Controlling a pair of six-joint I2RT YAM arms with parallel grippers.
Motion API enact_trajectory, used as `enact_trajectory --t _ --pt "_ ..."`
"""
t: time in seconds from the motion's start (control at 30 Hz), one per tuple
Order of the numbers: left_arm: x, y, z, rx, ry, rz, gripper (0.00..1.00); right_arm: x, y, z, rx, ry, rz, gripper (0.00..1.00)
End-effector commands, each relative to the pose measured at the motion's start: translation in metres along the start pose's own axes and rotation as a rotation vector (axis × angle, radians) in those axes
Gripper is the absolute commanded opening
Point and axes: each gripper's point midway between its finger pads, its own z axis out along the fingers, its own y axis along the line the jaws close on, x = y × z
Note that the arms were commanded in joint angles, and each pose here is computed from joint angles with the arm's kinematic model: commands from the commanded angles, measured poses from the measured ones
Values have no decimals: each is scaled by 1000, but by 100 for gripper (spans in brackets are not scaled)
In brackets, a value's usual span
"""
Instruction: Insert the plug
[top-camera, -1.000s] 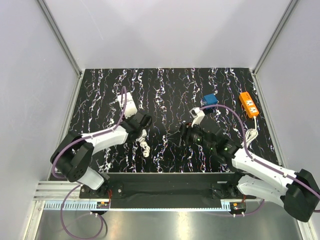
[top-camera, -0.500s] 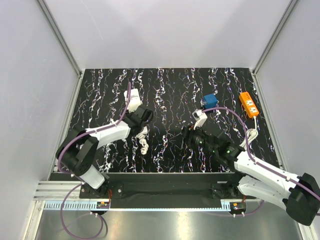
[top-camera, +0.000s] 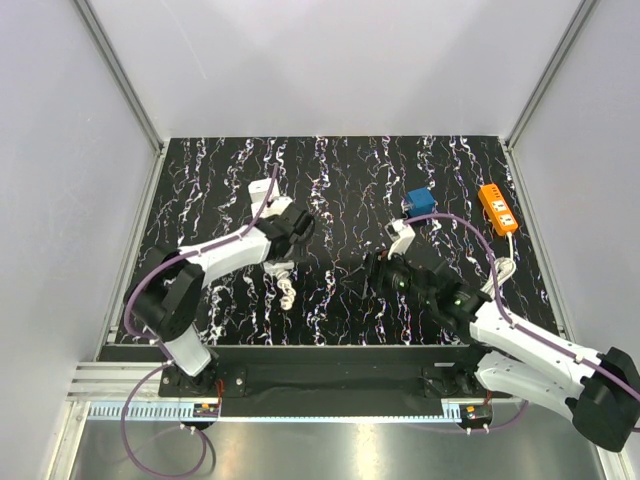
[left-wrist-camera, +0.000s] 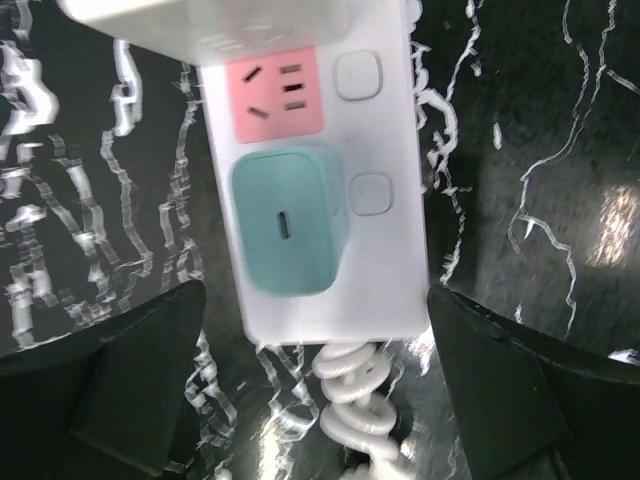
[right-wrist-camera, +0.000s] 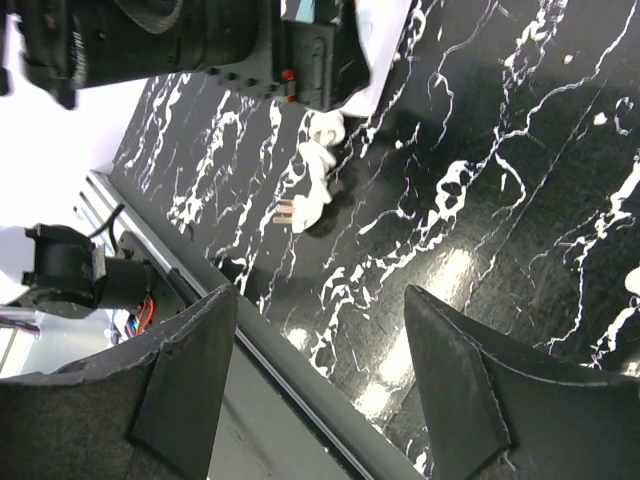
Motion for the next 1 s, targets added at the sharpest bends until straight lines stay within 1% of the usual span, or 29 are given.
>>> enact_trajectory --t 0.0,0.03,0.17,0.2,0.27,0.3,0.37,0.4,0.5,0.53,0.57,0.6,0.67,0.7,0.73,0.77,0.8,0.87,0.9,0.93,0.97 --pt "-18 14 -35 -23 38 82 99 -37 20 -7 -15 -85 -28 75" --pt "-36 14 -47 -12 -7 80 99 -38 18 -8 5 -76 -24 76" --pt "-76 22 -88 25 -103 39 99 -47 17 -9 49 -87 -11 78" --pt "-93 25 -109 42 -147 15 99 -50 12 -9 87 -86 2 79" --pt "-107 25 -130 86 -186 0 99 -53 -3 -9 172 -86 24 79" --pt "-119 25 -150 137 -227 -20 99 -54 -26 -14 270 -74 44 79" --pt "-120 11 -171 232 -259 48 99 -62 -49 -20 360 -78 92 79" --pt "-125 8 -184 271 -311 87 99 -69 -82 -33 469 -92 147 78" --pt "-115 -22 -195 429 -348 167 99 -66 -143 -61 692 -100 249 79" --pt "-107 -37 -199 522 -331 188 99 -72 -174 -78 790 -134 315 80" --pt "-105 -41 -198 546 -339 187 99 -71 -187 -86 832 -141 349 81" --pt "-106 -45 -197 578 -379 156 99 -70 -201 -97 897 -148 374 82" --pt "-103 -54 -199 651 -403 154 99 -72 -232 -120 1022 -179 430 85" --pt "-101 -56 -197 660 -399 143 99 -77 -243 -130 1066 -199 443 87" --pt "-98 -59 -196 680 -378 157 99 -76 -254 -135 1098 -188 462 87" --pt "-96 -58 -194 683 -361 179 99 -80 -269 -152 1149 -205 493 88" --pt "-89 -57 -189 671 -338 216 99 -86 -273 -158 1168 -215 503 87" --pt "-86 -55 -188 671 -339 225 99 -86 -288 -169 1224 -213 543 87" --pt "-84 -55 -190 681 -337 234 99 -93 -294 -171 1248 -220 535 87" --pt "-81 -57 -195 710 -329 243 98 -100 -297 -171 1257 -228 521 86" --pt "-78 -58 -198 729 -320 253 98 -110 -296 -160 1200 -226 506 84"
